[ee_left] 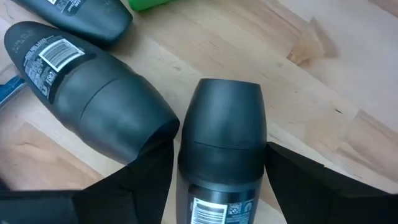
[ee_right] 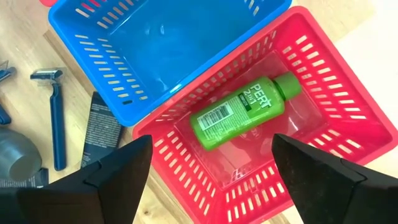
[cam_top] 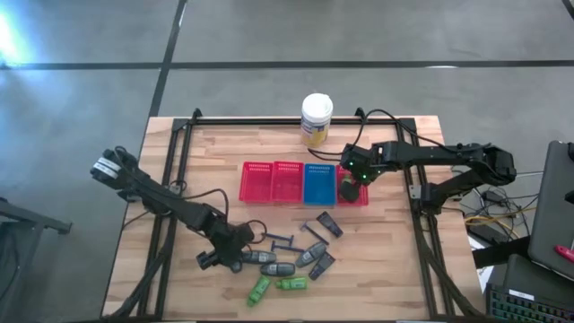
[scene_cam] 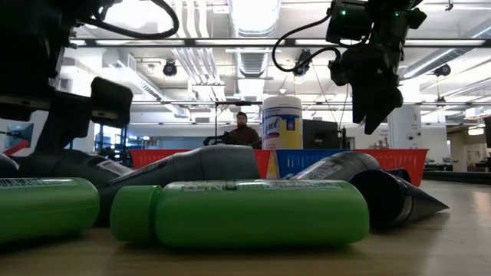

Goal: Pick & Place Travel size toiletries
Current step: Put the black deodorant into the left red bin

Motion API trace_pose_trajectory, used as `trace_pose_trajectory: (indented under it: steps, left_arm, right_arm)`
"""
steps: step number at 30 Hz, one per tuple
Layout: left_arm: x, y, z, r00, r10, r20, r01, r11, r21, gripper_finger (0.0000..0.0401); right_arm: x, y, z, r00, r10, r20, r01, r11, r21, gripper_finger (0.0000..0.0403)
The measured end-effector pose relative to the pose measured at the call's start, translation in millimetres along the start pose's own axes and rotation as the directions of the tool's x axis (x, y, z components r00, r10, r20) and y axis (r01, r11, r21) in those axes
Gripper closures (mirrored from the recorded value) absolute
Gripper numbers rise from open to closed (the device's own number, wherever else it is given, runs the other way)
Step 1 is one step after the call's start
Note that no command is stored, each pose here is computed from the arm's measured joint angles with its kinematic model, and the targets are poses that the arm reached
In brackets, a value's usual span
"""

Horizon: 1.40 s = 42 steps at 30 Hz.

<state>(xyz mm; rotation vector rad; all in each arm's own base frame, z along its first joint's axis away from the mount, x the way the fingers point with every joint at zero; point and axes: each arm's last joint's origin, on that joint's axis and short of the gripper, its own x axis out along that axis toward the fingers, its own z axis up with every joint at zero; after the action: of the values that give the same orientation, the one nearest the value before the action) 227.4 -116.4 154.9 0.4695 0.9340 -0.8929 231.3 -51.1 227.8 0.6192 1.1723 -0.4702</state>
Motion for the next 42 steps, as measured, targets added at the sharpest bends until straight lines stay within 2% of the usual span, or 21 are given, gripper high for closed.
trace_pose_trajectory:
  steps: [11,18,24,26,29,32,34,36,38,40,42]
  left_arm:
    - [12,3,0,1.0,-0.003,0.003,0.003,1.0,-0.001,0.0151]
    - [13,3,-1,1.0,-0.016,-0.005,0.016,0.999,-0.042,0.019]
    - [11,2,-2,1.0,-0.012,-0.014,0.009,0.976,-0.219,0.019]
    - [7,2,0,1.0,0.001,-0.029,-0.01,0.948,-0.317,0.019]
    - [-5,2,4,0.998,0.045,-0.037,-0.057,0.882,-0.467,0.019]
    - [-18,2,3,0.995,0.089,-0.055,-0.103,0.772,-0.627,0.019]
    - [-28,4,4,0.99,0.134,-0.035,-0.116,0.668,-0.735,0.019]
    - [-41,6,4,0.978,0.207,-0.019,-0.131,0.545,-0.828,0.019]
    - [-56,12,2,0.952,0.307,-0.016,-0.139,0.384,-0.913,0.019]
    - [-74,21,-3,0.9,0.436,-0.025,-0.11,0.171,-0.979,0.019]
    - [-94,31,-12,0.829,0.557,-0.049,-0.023,-0.054,-0.998,0.019]
  right_arm:
    - [0,0,0,1.0,-0.001,-0.001,0.001,1.0,0.0,0.0054]
    - [0,0,0,1.0,-0.002,-0.004,0.002,1.0,-0.014,0.0075]
    - [0,0,-1,1.0,-0.005,-0.007,0.005,1.0,-0.027,0.0084]
    - [0,0,-1,1.0,-0.005,-0.007,0.005,0.999,-0.039,0.0082]
    - [0,-1,-1,1.0,-0.008,-0.005,0.008,0.998,-0.062,0.0074]
    - [0,-2,0,1.0,-0.014,-0.001,0.014,0.998,-0.068,0.0066]
    - [0,-4,1,1.0,-0.019,0.002,0.019,0.998,-0.064,0.006]
    - [0,-6,2,1.0,-0.023,0.005,0.023,0.997,-0.07,0.0056]
    - [0,-8,3,1.0,-0.026,0.007,0.027,0.996,-0.083,0.0053]
    - [-1,-9,4,1.0,-0.028,0.009,0.029,0.995,-0.095,0.005]
    - [-1,-11,5,0.999,-0.029,0.013,0.031,0.995,-0.098,0.0049]
